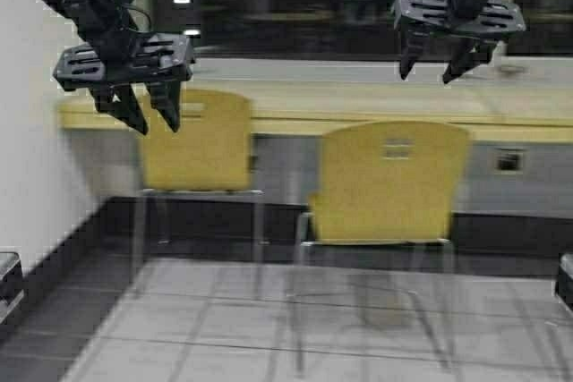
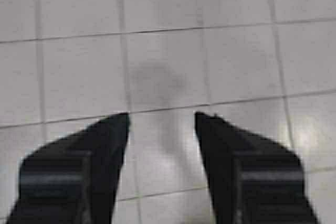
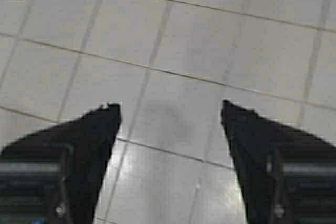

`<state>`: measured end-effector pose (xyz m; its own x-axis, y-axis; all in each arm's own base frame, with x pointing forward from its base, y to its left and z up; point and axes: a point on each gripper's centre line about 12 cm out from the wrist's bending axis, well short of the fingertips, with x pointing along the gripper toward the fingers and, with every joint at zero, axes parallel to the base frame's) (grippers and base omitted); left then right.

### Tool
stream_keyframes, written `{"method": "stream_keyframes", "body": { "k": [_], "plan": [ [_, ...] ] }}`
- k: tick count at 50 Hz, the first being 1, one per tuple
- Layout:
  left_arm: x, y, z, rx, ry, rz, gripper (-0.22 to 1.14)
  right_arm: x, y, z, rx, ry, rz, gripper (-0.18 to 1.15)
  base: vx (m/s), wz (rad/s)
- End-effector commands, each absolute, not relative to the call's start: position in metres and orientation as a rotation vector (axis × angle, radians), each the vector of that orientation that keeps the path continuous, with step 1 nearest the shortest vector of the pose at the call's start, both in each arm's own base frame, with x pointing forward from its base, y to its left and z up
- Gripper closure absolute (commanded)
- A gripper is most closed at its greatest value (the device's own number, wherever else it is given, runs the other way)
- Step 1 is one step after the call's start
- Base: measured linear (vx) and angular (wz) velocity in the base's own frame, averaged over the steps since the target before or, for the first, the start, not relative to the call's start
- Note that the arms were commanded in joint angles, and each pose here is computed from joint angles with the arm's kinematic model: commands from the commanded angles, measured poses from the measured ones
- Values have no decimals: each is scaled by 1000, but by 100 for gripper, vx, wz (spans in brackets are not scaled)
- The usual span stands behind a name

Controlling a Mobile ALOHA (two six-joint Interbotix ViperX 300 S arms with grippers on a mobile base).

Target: Push the chairs under the table

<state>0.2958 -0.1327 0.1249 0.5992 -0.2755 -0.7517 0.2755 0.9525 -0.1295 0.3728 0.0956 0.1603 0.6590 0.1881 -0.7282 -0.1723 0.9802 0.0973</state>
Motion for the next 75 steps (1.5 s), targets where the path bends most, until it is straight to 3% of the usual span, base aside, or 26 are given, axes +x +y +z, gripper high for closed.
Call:
{"method": "stream_keyframes", "body": {
  "k": [1,28,54,75],
  "plan": [
    [301,-133,135,-10,837,-318,11,377,98,170,22,796,211,4,-8,-51],
    [301,-133,134,-11,840,-317,11,379,99,164,30,812,207,4,1,-40],
    [306,-132,130,-12,850,-308,11,383,101,170,43,806,206,4,14,-7],
    [346,-117,159,-54,787,-248,11,382,90,159,120,818,148,4,29,16]
  ]
}}
